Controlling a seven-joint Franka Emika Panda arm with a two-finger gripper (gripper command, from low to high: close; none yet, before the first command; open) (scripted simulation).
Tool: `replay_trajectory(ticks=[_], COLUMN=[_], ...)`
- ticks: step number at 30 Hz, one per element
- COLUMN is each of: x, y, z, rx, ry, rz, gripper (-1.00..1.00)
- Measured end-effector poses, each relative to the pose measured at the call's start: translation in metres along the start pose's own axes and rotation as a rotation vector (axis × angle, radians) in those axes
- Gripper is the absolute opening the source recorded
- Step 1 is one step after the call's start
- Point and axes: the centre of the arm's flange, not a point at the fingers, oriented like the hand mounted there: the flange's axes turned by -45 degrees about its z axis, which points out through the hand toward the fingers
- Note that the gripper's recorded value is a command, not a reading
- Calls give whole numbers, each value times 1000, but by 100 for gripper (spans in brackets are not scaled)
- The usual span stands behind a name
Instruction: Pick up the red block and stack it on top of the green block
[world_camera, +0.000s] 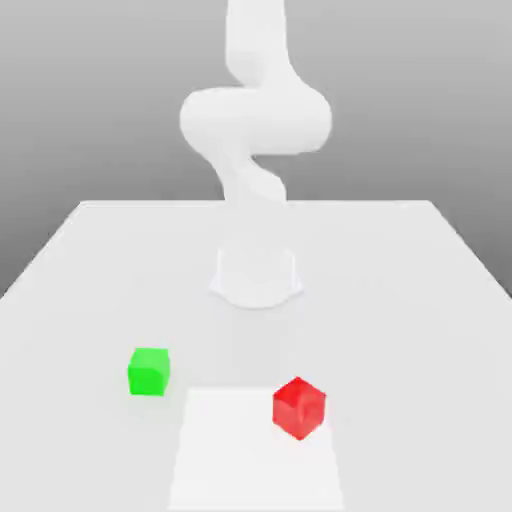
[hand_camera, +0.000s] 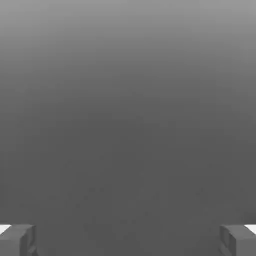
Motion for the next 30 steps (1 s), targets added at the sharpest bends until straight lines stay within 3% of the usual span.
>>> replay_trajectory(ticks=[12,22,30], x=[-126,-289,-318], y=[-33,-55,-55], z=[240,332,362], rx=[195,244,243], ry=[-384,-670,-684], rz=[-324,-660,-700], gripper=[0,0,0])
